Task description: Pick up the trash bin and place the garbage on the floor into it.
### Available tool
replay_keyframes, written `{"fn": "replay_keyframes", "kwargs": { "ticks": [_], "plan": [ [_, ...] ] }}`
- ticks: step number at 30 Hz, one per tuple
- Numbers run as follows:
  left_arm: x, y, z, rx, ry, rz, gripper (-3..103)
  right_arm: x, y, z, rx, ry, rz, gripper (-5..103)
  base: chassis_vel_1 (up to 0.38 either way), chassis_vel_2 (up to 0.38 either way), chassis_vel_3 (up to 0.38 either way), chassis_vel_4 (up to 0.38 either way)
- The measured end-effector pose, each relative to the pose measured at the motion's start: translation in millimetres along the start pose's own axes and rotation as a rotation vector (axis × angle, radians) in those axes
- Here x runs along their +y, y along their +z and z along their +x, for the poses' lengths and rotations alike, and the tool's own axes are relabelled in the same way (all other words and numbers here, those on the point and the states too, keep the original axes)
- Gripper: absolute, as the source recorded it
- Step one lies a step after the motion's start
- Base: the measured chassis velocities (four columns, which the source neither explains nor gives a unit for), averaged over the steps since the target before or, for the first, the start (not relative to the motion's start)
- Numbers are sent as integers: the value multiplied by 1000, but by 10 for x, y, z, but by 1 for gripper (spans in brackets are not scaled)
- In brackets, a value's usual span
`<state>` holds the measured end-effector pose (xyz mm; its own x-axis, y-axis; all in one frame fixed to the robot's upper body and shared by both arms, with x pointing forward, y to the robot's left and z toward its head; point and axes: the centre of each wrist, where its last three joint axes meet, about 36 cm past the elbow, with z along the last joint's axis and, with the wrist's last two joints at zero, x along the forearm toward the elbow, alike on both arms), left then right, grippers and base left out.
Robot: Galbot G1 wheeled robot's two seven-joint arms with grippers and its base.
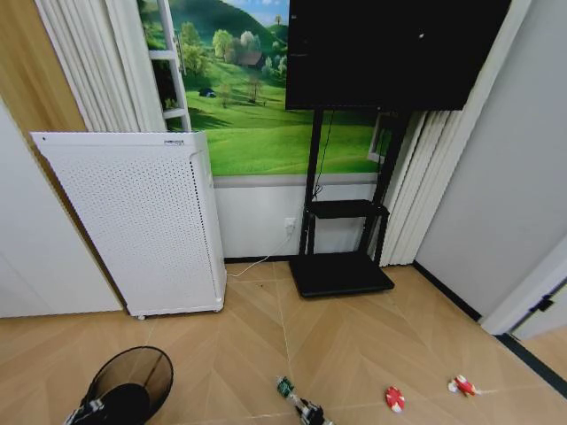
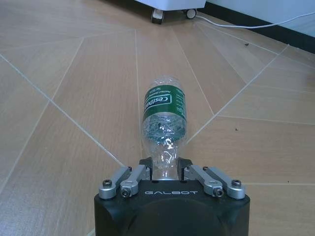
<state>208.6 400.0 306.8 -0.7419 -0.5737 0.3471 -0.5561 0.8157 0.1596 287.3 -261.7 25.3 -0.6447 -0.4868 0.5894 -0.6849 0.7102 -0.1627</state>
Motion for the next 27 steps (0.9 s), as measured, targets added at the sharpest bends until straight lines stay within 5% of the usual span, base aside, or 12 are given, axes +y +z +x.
{"fn": "replay_keyframes", "kwargs": {
  "ticks": [6, 14, 18, 20, 22, 23, 26, 27],
  "plan": [
    [-14, 35, -43, 3, 5, -8, 6, -72, -73, 3, -63, 25, -58, 25, 0, 0, 0, 0],
    [-237, -187, -292, -47, 46, -31, 6, -570, -375, -67, -215, 128, -118, 25, 0, 0, 0, 0],
    [-668, -554, -637, -138, 117, -32, 6, -1225, -840, -121, -294, 214, -108, 25, 0, 0, 0, 0],
    [-762, -590, -684, -146, 131, -27, 6, -1312, -935, -136, -308, 221, -105, 25, 0, 0, 0, 0],
    [-1110, -711, -840, -159, 182, -5, 6, -1548, -1301, -164, -358, 225, -97, 25, 0, 0, 0, 0],
    [-1110, -711, -840, -159, 182, -5, 6, -1548, -1301, -164, -358, 225, -97, 25, 0, 0, 0, 0],
    [-1593, -766, -1222, -183, 235, 5, 6, -1652, -1741, -120, -435, 189, -58, 25, 0, 0, 0, 0],
    [-1593, -766, -1222, -183, 235, 5, 6, -1652, -1741, -120, -435, 189, -58, 25, 0, 0, 0, 0]
  ]
}}
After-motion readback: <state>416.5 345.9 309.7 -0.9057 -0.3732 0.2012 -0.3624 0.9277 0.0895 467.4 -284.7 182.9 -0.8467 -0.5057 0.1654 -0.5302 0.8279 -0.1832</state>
